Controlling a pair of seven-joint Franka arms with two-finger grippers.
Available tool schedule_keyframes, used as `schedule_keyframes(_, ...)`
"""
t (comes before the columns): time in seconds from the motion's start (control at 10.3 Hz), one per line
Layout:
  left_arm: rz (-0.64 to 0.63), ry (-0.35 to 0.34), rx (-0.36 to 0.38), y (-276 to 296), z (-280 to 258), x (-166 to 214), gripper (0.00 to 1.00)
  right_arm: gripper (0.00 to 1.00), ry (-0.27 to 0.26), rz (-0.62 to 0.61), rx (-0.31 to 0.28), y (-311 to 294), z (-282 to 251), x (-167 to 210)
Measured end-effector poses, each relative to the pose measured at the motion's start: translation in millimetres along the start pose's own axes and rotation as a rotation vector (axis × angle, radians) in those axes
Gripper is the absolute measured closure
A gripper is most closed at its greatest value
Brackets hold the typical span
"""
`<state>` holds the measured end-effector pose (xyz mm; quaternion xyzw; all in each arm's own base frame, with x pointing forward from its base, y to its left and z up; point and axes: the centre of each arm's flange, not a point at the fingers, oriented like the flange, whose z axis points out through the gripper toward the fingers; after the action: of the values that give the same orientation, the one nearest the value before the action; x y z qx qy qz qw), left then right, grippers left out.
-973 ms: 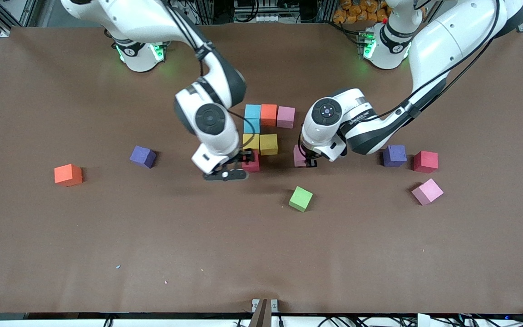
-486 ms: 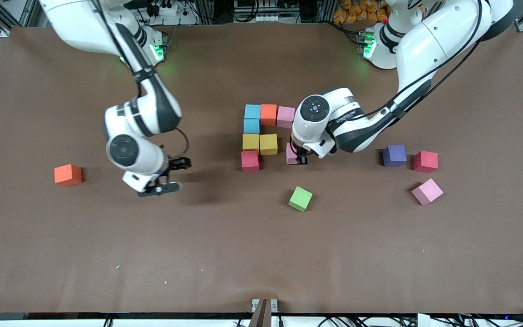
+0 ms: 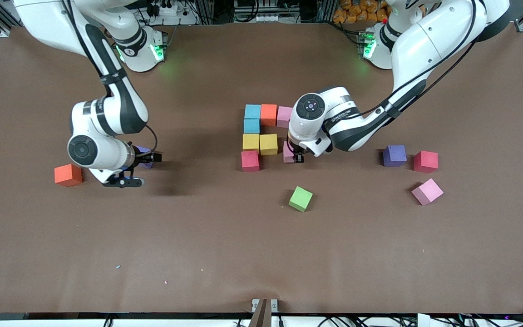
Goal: Arrange 11 blocks into digit 3
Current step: 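Grasp the purple cube with the right gripper while the left gripper places pink, then carry the purple cube to the center with the right gripper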
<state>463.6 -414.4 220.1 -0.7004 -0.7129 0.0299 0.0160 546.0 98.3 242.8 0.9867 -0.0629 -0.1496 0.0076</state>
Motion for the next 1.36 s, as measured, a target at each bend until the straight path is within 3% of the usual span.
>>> schedule_keyframes(0.29, 0.007, 0.003, 0.005, -4.2, 5.5, -3.4, 0.45, 0.00, -0.017, 0.154, -0.007, 1.5, 17.0, -9.1)
schedule_keyframes(1.36, 0.049, 0.011, 0.009, -29.1, 16.7, -24.6, 0.45, 0.00, 0.014, 0.182, 0.015, 38.4, 53.2, -12.9)
